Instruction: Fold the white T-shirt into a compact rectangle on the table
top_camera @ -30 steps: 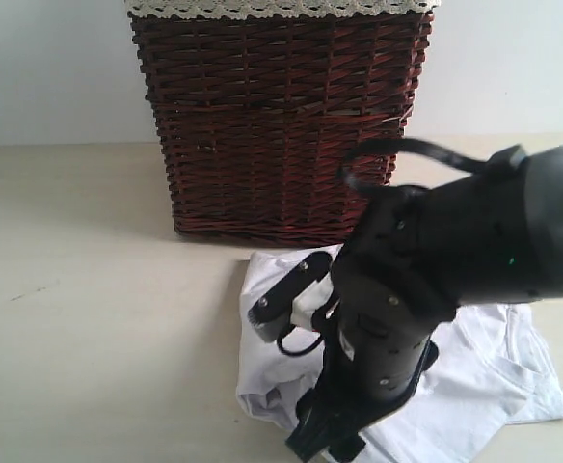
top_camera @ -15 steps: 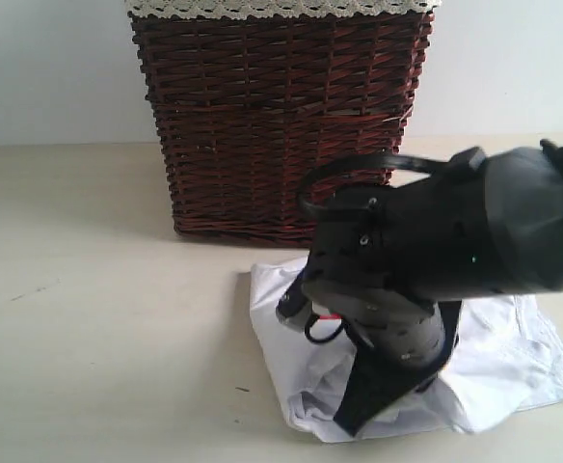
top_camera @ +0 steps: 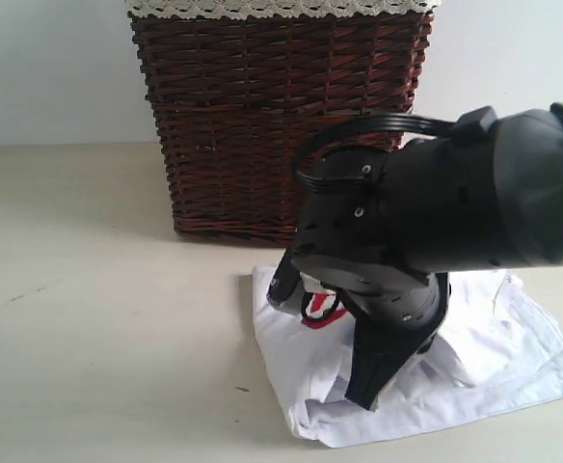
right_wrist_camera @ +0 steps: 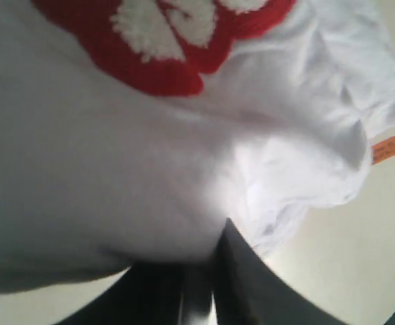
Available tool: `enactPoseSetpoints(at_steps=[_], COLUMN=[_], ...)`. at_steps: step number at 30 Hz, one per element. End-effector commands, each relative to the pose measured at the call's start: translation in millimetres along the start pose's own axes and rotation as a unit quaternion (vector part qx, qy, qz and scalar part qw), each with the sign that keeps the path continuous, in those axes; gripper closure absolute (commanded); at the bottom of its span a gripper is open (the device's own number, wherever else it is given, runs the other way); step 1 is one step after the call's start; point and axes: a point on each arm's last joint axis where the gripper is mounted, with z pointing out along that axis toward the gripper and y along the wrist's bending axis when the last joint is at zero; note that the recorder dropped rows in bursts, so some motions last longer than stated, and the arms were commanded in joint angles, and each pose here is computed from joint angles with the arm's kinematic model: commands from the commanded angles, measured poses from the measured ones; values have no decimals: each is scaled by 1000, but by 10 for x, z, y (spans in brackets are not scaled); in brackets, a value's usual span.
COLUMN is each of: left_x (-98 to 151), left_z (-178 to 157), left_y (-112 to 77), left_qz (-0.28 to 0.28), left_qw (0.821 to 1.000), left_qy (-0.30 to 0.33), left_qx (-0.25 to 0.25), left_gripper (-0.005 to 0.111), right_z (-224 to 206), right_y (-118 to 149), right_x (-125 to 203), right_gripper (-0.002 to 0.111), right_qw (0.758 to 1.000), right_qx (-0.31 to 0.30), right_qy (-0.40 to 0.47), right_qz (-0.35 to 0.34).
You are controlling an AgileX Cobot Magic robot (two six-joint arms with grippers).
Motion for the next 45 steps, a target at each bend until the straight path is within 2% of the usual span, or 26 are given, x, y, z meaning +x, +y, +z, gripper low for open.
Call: enactPoseSetpoints(at_steps=[1,6,9,13,20,25,28,31,34,35,39,42,45], left_x=[-6,-6,-6,-6,-6,-6,-6,-6,-6,-6,-6,-6,-6], left_z=[-4,-4,-4,-4,-4,-4,-4,-4,-4,-4,-4,-4,-4], left_y=[1,1,1,1,1,1,1,1,1,1,1,1,1], left_qz=[-4,-4,-4,-4,-4,-4,-4,-5,-5,-5,-4,-4,-5], left_qw=[1000,1000,1000,1000,1000,1000,1000,1000,1000,1000,1000,1000,1000], left_qy=[-6,-6,-6,-6,-6,-6,-6,-6,-6,-6,-6,-6,-6], left_qx=[-1,-1,-1,-1,-1,-1,-1,-1,-1,-1,-1,-1,-1], left_gripper=[106,106,106,106,106,106,106,106,106,106,106,106,106], right_z=[118,157,141,149,139,-84,-270,-435,-449,-407,-72,225,362], right_y=[81,93,121,277,205,58,-107,-210,-109,-60,216,384,464], right_x=[9,44,59,164,198,270,344,388,283,262,269,379,453], right_gripper=[74,45,43,43,58,58,61,75,104,108,108,108,108], right_qw=[998,996,995,986,990,995,999,997,982,979,980,989,990], right_qx=[-5,2,-19,-99,-65,-57,-26,-24,-82,-94,-136,-130,-129], right_qy=[51,85,88,112,105,60,19,-41,-143,-156,-110,-39,-6], right_qz=[-28,-29,-40,-70,-66,-57,-13,56,91,94,96,66,55])
